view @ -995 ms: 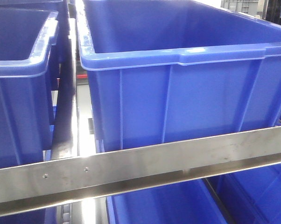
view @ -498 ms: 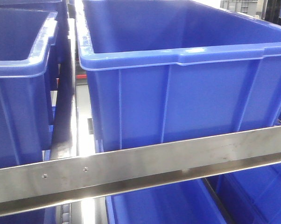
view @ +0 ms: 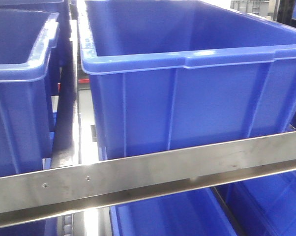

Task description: Place green plate on second shelf with right arm

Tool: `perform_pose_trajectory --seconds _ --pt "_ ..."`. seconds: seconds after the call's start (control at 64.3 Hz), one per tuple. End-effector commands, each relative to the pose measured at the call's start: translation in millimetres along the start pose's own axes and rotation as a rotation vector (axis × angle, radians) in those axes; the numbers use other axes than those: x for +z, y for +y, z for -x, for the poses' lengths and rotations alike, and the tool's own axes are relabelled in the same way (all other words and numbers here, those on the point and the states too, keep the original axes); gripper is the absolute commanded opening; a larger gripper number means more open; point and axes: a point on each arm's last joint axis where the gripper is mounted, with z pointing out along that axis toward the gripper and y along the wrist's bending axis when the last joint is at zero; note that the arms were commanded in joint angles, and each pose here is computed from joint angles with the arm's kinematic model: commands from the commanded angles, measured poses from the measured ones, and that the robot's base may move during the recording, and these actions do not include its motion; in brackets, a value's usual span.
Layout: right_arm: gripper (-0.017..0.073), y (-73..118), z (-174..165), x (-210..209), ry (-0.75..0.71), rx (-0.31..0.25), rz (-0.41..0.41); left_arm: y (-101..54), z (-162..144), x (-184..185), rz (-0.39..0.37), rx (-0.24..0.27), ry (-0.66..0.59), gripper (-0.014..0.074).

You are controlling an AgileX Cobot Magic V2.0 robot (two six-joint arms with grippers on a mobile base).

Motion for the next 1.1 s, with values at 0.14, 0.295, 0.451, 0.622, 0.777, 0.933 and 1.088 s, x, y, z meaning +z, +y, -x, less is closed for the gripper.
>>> perform_pose_trajectory --seconds 0.14,0.295,0.451,0.622,0.777,0.933,1.088 --pt "0.0048 -5.7 -39.3 -12.1 -0.144 0.012 -0.025 1.0 -4.5 -0.4 -0.005 -0.011 -0.067 0.0130" --pt "0.0048 -6.4 -56.1 -9.6 -0.041 0.031 -0.013 1.0 -4.5 -0.4 -0.005 -0.011 -0.067 0.0130" --pt "0.0048 -6.5 -56.0 -9.6 -0.043 0.031 -0.015 1.0 -4.5 -0.4 -0.005 -0.011 -0.067 0.0130" --pt "0.0048 -6.5 -56.2 -9.6 -0.040 0.030 -0.015 1.0 -4.5 -0.4 -0.005 -0.011 -0.067 0.0130" --pt "0.0048 -6.7 -56.1 -9.6 -0.042 -0.005 -0.018 1.0 -4.5 -0.4 -0.005 -0.011 -0.067 0.0130" --pt "0.0048 -6.4 -54.6 -9.7 -0.058 -0.102 -0.018 1.0 -4.5 -0.4 -0.005 -0.011 -0.067 0.0130" --pt "0.0048 -6.3 -54.2 -9.7 -0.062 -0.099 -0.017 1.0 -4.5 -0.4 -0.005 -0.011 -0.067 0.0130"
